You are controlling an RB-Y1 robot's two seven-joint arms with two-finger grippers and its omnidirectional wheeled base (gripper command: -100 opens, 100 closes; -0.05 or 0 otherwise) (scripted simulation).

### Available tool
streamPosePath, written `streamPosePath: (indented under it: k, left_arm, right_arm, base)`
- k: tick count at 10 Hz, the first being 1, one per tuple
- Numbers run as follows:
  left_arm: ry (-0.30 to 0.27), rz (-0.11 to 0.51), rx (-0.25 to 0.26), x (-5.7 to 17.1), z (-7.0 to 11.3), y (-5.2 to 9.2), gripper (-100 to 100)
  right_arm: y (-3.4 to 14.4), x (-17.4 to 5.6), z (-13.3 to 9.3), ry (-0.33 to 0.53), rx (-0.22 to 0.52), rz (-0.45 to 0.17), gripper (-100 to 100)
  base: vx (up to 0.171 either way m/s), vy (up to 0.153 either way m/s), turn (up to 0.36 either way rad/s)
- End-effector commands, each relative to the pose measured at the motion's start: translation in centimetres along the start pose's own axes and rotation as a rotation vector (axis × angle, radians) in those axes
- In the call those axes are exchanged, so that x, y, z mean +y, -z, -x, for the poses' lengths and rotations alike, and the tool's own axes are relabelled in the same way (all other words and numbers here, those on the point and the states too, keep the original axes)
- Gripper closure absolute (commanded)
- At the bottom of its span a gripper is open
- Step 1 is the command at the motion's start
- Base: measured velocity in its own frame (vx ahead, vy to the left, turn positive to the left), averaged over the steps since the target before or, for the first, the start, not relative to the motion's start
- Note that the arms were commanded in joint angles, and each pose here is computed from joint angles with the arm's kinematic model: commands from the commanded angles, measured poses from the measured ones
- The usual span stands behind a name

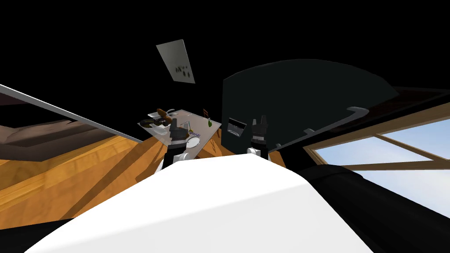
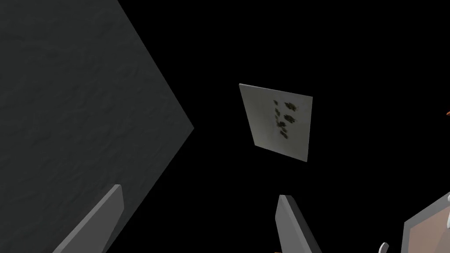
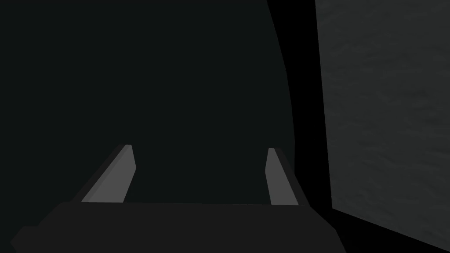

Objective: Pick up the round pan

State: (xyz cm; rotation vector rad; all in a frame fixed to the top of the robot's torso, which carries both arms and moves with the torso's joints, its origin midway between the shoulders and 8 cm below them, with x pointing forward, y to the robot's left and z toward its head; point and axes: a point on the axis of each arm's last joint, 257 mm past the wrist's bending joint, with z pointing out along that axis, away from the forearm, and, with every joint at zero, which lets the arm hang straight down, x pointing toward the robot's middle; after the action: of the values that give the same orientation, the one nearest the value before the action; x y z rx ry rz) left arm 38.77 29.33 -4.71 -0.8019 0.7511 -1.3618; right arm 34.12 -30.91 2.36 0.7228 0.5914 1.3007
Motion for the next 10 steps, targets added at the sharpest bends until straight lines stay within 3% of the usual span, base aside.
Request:
streamPosePath:
  k: [1, 2, 4, 7, 9, 10]
  left_arm:
    - [0.004, 0.085, -0.016, 3.1, 1.4, 0.5, -100]
    - [0.005, 0.088, -0.017, 3.2, 1.5, 0.5, -100]
    - [0.014, 0.191, -0.043, 7.0, 3.1, 1.4, -100]
    - [0.018, 0.264, -0.059, 9.6, 4.0, 2.2, -100]
    - [0.027, 0.382, -0.087, 13.5, 5.7, 3.8, -100]
    - [0.026, 0.395, -0.09, 14.0, 5.8, 4.1, -100]
  right_arm:
    - [0.0, 0.0, 0.0, 0.0, 0.0, 0.0, 0]
    - [0.0, 0.0, 0.0, 0.0, 0.0, 0.0, 0]
    - [0.0, 0.0, 0.0, 0.0, 0.0, 0.0, 0]
    - [0.0, 0.0, 0.0, 0.0, 0.0, 0.0, 0]
    - [0.0, 0.0, 0.0, 0.0, 0.0, 0.0, 0]
    - [0.0, 0.0, 0.0, 0.0, 0.0, 0.0, 0]
  base:
    - [-0.063, 0.034, -0.135]
    - [-0.044, 0.025, -0.03]
    - [-0.048, 0.032, -0.107]
    - [-0.036, 0.02, -0.058]
    - [-0.042, 0.024, -0.125]
    - [-0.035, 0.027, -0.056]
